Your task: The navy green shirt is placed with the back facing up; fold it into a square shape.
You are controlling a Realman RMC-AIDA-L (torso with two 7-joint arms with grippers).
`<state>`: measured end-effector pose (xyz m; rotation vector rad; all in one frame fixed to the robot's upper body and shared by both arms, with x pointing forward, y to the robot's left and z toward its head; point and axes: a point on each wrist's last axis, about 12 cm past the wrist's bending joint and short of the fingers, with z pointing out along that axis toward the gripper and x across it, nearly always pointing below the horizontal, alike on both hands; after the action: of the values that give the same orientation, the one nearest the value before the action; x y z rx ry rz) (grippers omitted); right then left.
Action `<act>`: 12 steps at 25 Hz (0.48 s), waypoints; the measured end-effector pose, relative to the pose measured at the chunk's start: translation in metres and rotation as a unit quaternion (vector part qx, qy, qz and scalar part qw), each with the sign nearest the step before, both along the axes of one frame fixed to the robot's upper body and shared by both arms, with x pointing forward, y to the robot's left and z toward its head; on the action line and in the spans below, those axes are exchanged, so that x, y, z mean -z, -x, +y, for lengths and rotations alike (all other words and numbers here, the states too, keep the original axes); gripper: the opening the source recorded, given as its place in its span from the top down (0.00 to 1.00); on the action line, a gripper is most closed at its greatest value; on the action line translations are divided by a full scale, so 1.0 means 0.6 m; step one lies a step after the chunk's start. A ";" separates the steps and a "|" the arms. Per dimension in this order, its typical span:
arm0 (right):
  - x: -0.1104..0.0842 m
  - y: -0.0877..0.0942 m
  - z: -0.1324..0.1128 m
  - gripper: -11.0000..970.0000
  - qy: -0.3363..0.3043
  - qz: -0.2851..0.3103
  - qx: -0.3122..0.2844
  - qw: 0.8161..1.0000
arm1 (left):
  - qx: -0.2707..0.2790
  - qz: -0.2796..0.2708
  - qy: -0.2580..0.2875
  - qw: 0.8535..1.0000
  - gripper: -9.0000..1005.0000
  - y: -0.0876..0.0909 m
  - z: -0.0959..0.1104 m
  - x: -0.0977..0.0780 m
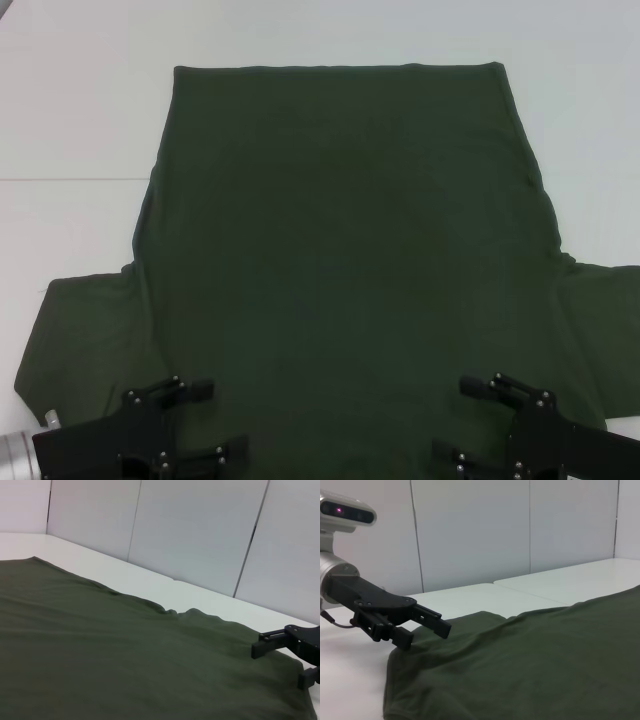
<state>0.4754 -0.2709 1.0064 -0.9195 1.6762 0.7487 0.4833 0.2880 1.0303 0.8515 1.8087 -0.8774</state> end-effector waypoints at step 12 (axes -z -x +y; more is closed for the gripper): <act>0.000 -0.001 0.001 0.09 0.000 0.000 -0.002 1.000 | -0.002 0.000 -0.001 1.000 0.12 -0.001 0.000 0.000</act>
<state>0.4759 -0.2704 1.0066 -0.9232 1.6746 0.7500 0.4837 0.2883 1.0302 0.8496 1.8100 -0.8740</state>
